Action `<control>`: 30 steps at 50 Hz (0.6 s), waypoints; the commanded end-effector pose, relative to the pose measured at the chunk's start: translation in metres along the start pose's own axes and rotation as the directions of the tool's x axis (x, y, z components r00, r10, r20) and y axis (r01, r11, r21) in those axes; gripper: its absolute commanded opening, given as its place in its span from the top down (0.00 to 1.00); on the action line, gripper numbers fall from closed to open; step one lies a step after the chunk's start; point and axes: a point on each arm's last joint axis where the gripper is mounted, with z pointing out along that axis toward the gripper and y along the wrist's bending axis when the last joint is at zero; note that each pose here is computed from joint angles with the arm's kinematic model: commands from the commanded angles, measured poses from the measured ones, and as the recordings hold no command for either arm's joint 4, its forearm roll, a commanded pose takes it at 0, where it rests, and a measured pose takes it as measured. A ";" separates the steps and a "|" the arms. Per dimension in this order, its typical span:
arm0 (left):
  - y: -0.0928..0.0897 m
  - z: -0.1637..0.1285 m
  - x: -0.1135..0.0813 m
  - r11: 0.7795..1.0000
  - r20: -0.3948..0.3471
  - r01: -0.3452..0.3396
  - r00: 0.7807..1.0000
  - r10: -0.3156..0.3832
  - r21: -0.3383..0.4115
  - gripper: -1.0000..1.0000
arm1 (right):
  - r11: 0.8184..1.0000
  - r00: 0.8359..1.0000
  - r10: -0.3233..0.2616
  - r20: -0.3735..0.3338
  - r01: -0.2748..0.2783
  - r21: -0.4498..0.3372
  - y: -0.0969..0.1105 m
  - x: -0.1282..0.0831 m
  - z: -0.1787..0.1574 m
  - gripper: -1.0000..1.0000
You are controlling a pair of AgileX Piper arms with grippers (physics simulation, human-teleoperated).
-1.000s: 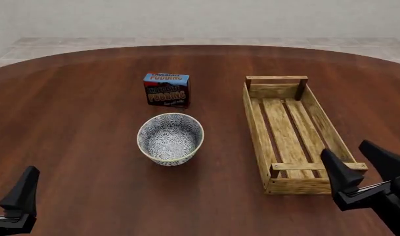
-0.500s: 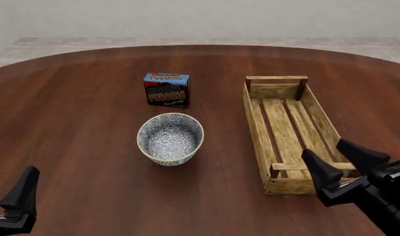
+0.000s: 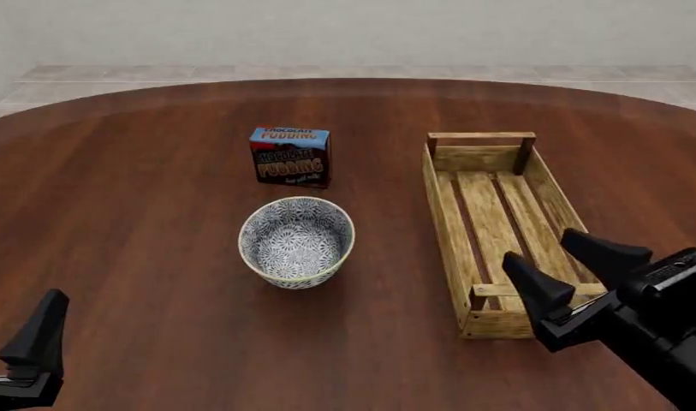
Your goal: Pick up the bowl on the left and put it in the tray.
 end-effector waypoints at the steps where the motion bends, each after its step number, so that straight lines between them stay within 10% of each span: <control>1: 0.000 0.000 0.000 1.000 0.000 0.000 1.000 0.000 0.000 0.00 | 0.998 0.999 0.023 -0.027 -0.025 -0.066 0.009 -0.014 0.005 0.00; 30: 0.000 0.000 0.000 1.000 0.000 0.000 1.000 0.000 0.000 0.00 | 0.979 0.997 -0.067 -0.047 0.056 -0.194 0.031 -0.054 0.022 0.00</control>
